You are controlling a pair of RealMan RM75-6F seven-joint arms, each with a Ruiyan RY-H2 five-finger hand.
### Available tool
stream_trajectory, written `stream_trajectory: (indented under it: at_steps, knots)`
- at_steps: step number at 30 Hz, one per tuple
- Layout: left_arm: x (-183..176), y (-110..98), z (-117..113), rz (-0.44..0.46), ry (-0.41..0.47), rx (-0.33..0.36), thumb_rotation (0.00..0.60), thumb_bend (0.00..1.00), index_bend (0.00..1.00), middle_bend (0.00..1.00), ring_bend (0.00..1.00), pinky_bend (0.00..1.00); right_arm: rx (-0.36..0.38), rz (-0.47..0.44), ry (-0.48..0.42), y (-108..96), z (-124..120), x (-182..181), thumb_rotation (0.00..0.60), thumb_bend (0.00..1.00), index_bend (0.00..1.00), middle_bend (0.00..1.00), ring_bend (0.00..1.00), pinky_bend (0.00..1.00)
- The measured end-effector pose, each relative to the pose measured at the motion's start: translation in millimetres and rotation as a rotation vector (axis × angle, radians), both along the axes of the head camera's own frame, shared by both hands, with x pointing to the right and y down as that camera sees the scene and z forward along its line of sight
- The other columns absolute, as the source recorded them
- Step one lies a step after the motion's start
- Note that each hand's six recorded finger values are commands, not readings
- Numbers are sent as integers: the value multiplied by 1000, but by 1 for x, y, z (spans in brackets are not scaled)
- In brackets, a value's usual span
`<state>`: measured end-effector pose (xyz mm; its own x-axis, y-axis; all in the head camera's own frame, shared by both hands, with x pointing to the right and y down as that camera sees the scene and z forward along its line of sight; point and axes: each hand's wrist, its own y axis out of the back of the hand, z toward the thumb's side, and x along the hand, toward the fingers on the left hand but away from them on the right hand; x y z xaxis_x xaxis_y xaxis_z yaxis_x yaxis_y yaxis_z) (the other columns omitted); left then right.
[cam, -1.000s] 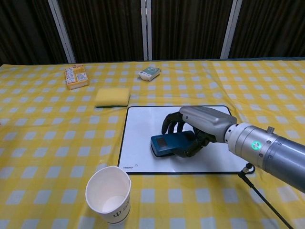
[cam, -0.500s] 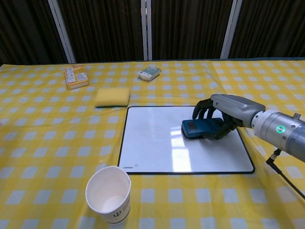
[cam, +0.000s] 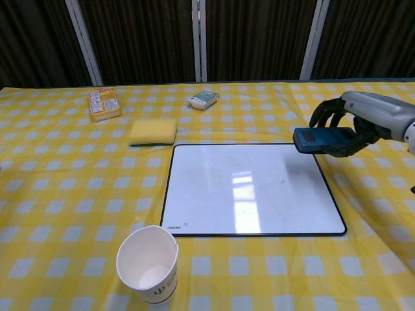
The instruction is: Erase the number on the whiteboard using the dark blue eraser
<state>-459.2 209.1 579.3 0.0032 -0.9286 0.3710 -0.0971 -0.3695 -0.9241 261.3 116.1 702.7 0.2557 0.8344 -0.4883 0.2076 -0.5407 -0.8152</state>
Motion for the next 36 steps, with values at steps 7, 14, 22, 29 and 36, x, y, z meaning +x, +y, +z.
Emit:
stream_trajectory:
  at_steps: [7,14,22,29,36]
  knots:
    - [4,1,-2,14,5,5,600,0,0,0,0,0,33,20,20,12,-11,29,600,562,806,687,696,694]
    - [8,3,-3,26,8,6,600,0,0,0,0,0,31,11,41,23,-7,47,600,478,737,588,600,538]
    - [10,4,-4,32,9,10,600,0,0,0,0,0,9,-7,42,33,-5,52,600,242,493,342,336,205]
    - [11,4,-5,36,11,14,600,0,0,0,0,0,-14,-10,95,41,1,58,600,162,226,73,53,11]
    - [13,5,-9,40,16,23,600,0,0,0,0,0,-2,21,125,46,-4,67,600,159,95,0,0,0]
